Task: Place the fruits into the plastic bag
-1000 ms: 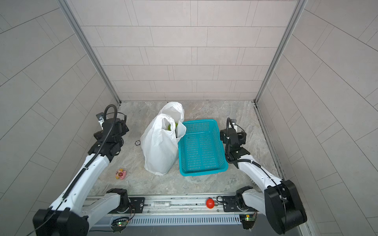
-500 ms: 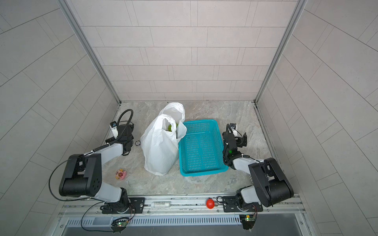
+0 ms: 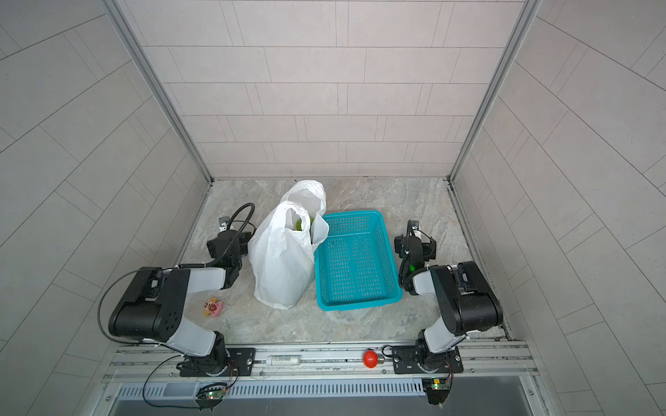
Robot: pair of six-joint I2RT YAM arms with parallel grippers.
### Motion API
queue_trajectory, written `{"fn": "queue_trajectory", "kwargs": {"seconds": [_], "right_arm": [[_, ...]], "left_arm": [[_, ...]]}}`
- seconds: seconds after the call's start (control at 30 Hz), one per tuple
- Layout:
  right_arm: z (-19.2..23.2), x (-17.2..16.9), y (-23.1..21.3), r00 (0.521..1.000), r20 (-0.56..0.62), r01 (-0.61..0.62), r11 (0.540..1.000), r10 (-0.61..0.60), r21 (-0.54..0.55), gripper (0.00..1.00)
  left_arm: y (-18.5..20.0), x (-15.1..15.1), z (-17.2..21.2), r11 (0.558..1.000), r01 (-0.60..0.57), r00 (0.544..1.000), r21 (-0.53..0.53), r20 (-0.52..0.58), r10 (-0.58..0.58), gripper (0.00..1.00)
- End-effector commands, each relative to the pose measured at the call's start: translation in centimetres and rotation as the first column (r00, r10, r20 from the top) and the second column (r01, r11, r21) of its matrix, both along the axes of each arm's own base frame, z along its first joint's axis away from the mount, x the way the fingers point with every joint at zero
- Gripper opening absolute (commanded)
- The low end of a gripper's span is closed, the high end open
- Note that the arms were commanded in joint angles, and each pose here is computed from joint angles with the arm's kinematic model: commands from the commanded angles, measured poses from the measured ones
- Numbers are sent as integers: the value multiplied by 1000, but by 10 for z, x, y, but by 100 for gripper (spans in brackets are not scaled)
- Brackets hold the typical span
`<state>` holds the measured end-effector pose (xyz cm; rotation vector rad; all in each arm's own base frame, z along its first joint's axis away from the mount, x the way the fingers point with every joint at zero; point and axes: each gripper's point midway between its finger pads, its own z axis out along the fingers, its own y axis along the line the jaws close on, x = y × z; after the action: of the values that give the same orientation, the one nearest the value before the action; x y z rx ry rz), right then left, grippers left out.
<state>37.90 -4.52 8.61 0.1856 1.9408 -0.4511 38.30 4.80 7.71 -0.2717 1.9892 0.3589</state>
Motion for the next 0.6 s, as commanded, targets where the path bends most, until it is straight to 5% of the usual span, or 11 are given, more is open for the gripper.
{"fn": "queue_trajectory", "kwargs": {"seconds": [0.0, 0.57], "right_arm": [[9, 6, 6, 998, 53, -37, 999, 36, 25, 100], [9, 6, 10, 995, 79, -64, 998, 63, 2, 99]], "left_arm": [[-9, 8, 10, 998, 62, 995, 8, 81, -62, 100], [-11, 5, 15, 998, 20, 994, 55, 102, -26, 100]]}}
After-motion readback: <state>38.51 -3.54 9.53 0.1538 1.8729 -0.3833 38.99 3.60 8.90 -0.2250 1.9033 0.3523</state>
